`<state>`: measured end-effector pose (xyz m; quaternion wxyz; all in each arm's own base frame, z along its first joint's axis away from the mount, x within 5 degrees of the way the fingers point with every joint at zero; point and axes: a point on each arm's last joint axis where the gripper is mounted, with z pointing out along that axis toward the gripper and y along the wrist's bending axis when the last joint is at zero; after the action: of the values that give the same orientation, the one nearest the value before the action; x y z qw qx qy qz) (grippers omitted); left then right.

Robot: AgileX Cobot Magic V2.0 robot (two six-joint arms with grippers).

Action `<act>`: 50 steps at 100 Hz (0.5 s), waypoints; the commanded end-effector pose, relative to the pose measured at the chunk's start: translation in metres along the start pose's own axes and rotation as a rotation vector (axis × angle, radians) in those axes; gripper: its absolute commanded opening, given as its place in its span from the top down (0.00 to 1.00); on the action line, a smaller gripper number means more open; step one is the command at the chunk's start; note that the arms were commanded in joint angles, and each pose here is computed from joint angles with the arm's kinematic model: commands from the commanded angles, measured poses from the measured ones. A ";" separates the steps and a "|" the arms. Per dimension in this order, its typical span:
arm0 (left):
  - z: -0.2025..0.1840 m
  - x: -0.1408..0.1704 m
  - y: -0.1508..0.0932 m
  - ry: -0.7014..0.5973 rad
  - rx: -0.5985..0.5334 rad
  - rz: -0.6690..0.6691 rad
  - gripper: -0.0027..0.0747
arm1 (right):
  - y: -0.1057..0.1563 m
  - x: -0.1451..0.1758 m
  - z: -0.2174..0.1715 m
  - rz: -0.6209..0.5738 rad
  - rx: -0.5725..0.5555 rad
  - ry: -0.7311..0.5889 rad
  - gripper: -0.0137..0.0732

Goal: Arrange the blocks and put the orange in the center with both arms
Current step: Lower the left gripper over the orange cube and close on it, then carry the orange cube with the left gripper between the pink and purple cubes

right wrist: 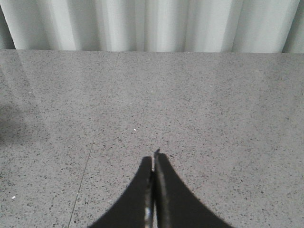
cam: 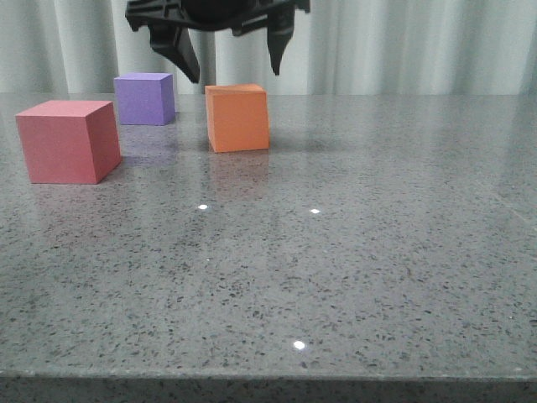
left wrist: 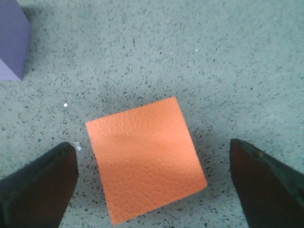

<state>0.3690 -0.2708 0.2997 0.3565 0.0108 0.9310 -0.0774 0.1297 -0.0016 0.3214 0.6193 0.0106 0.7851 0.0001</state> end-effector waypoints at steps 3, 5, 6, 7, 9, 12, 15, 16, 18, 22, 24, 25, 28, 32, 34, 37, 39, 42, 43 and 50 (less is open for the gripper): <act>-0.021 -0.017 -0.004 -0.095 0.054 -0.020 0.18 | -0.001 -0.016 -0.004 -0.017 0.008 -0.116 0.92; -0.019 -0.017 -0.004 -0.095 0.049 -0.018 0.18 | -0.001 -0.016 -0.004 -0.017 0.008 -0.116 0.92; -0.018 -0.016 -0.004 -0.094 0.046 -0.020 0.18 | -0.001 -0.016 -0.004 -0.017 0.008 -0.116 0.92; -0.017 -0.016 -0.004 -0.094 0.043 -0.017 0.18 | -0.001 -0.016 -0.004 -0.017 0.008 -0.116 0.92; -0.016 -0.016 -0.004 -0.097 0.042 -0.017 0.18 | -0.001 -0.016 -0.004 -0.017 0.008 -0.116 0.92; -0.015 -0.016 -0.004 -0.099 0.044 -0.016 0.18 | -0.001 -0.016 -0.004 -0.017 0.008 -0.116 0.92; -0.012 -0.015 -0.005 -0.098 0.045 -0.018 0.18 | -0.001 -0.016 -0.004 -0.017 0.008 -0.116 0.92; -0.012 -0.015 -0.005 -0.099 0.047 -0.018 0.18 | -0.001 -0.016 -0.004 -0.017 0.008 -0.116 0.92; -0.011 -0.015 -0.005 -0.098 0.048 -0.017 0.18 | -0.001 -0.016 -0.004 -0.017 0.008 -0.116 0.92; -0.009 -0.014 -0.006 -0.098 0.049 -0.017 0.18 | -0.001 -0.016 -0.004 -0.017 0.008 -0.116 0.92; -0.007 -0.014 -0.006 -0.096 0.049 -0.017 0.18 | -0.001 -0.016 -0.004 -0.017 0.008 -0.116 0.92; -0.008 -0.014 -0.006 -0.098 0.051 -0.017 0.18 | -0.001 -0.016 -0.004 -0.017 0.008 -0.116 0.92; -0.007 -0.013 -0.006 -0.096 0.049 -0.016 0.19 | -0.001 -0.016 -0.004 -0.017 0.008 -0.116 0.92; -0.006 -0.013 -0.006 -0.094 0.048 -0.015 0.21 | -0.001 -0.016 -0.004 -0.017 0.008 -0.116 0.92; -0.006 -0.013 -0.006 -0.094 0.048 -0.015 0.23 | -0.001 -0.016 -0.004 -0.017 0.008 -0.116 0.92; -0.006 -0.013 -0.006 -0.094 0.048 -0.015 0.25 | -0.001 -0.016 -0.004 -0.017 0.008 -0.116 0.92; -0.006 -0.013 -0.006 -0.094 0.048 -0.015 0.28 | -0.001 -0.016 -0.004 -0.017 0.008 -0.116 0.92; -0.006 -0.013 -0.006 -0.094 0.048 -0.015 0.31 | -0.001 -0.016 -0.004 -0.017 0.008 -0.116 0.92; -0.006 -0.013 -0.006 -0.094 0.048 -0.015 0.32 | -0.001 -0.016 -0.004 -0.017 0.008 -0.116 0.92; -0.006 -0.013 -0.006 -0.094 0.048 -0.015 0.43 | -0.001 -0.016 -0.004 -0.017 0.008 -0.116 0.92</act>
<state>0.3778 -0.2769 0.2768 0.3507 0.0100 0.9341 -0.0665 0.1297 -0.0016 0.3214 0.6193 0.0106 0.7851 0.0001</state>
